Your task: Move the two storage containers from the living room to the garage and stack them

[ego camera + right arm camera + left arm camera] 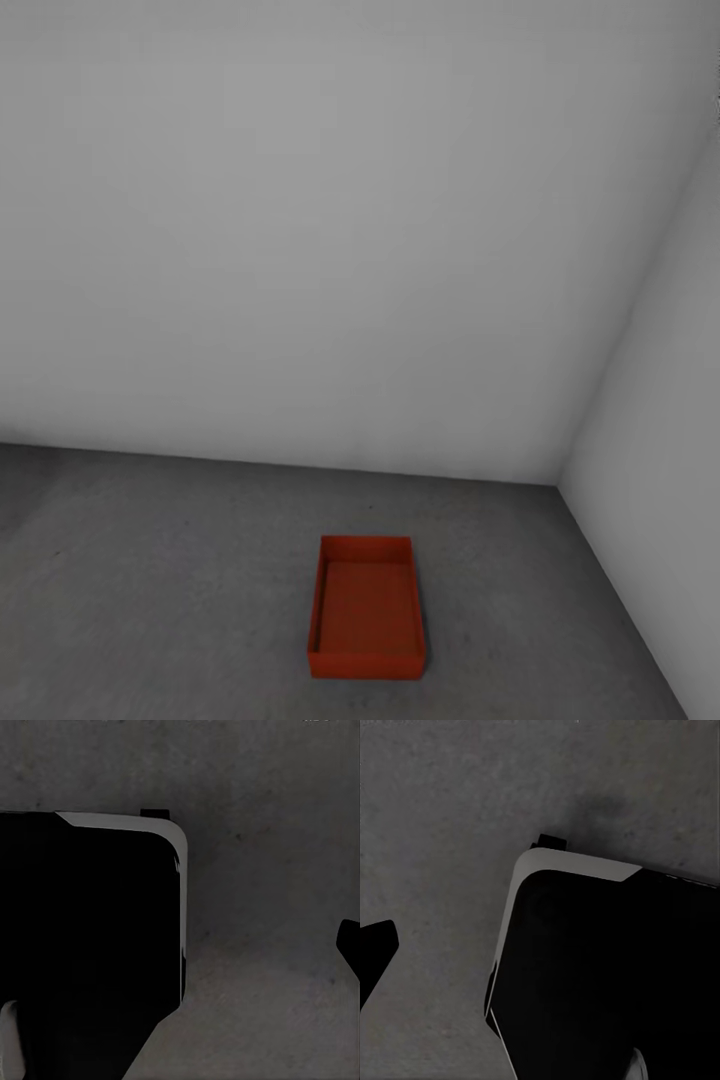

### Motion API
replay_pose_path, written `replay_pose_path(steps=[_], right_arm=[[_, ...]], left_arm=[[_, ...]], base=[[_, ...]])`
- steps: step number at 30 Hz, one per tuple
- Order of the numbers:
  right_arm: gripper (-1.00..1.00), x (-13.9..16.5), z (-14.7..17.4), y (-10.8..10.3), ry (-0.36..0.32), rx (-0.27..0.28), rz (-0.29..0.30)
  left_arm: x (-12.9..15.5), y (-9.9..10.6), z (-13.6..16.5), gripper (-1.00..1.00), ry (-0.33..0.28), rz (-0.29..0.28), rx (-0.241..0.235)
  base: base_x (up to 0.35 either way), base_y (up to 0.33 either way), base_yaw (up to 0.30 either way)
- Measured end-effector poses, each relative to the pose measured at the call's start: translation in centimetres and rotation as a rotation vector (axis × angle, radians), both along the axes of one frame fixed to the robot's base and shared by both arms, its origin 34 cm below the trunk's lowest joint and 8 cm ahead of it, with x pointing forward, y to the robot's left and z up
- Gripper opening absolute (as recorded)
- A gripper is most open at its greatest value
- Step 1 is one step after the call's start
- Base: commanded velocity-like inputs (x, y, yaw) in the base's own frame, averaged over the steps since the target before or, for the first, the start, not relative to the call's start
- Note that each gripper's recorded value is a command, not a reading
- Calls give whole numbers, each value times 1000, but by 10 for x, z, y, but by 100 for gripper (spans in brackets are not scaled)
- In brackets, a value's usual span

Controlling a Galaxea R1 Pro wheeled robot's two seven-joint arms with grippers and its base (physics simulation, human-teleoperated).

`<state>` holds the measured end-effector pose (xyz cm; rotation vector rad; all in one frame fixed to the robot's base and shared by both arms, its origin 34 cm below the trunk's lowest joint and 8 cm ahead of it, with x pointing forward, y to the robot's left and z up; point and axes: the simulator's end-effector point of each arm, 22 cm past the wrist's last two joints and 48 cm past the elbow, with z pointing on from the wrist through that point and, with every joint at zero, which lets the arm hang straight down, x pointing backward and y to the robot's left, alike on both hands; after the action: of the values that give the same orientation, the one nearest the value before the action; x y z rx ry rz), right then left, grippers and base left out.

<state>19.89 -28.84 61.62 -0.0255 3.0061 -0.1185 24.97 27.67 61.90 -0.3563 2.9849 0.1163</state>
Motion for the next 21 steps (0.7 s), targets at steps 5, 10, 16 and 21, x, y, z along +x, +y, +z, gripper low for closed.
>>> replay_pose_path(steps=[5,10,16,21], right_arm=[[100,3,1,-1,-8,-1,-1],[100,6,2,-1,-16,-1,-1],[100,10,3,-2,-26,-2,-2],[100,13,3,-1,-34,-2,-2]], left_arm=[[3,0,1,100,-8,0,0],[6,0,2,100,-16,0,0],[10,5,4,100,-29,4,7],[14,6,5,100,-38,6,8]], base=[[0,0,0],[0,0,0],[0,0,0],[0,0,0]])
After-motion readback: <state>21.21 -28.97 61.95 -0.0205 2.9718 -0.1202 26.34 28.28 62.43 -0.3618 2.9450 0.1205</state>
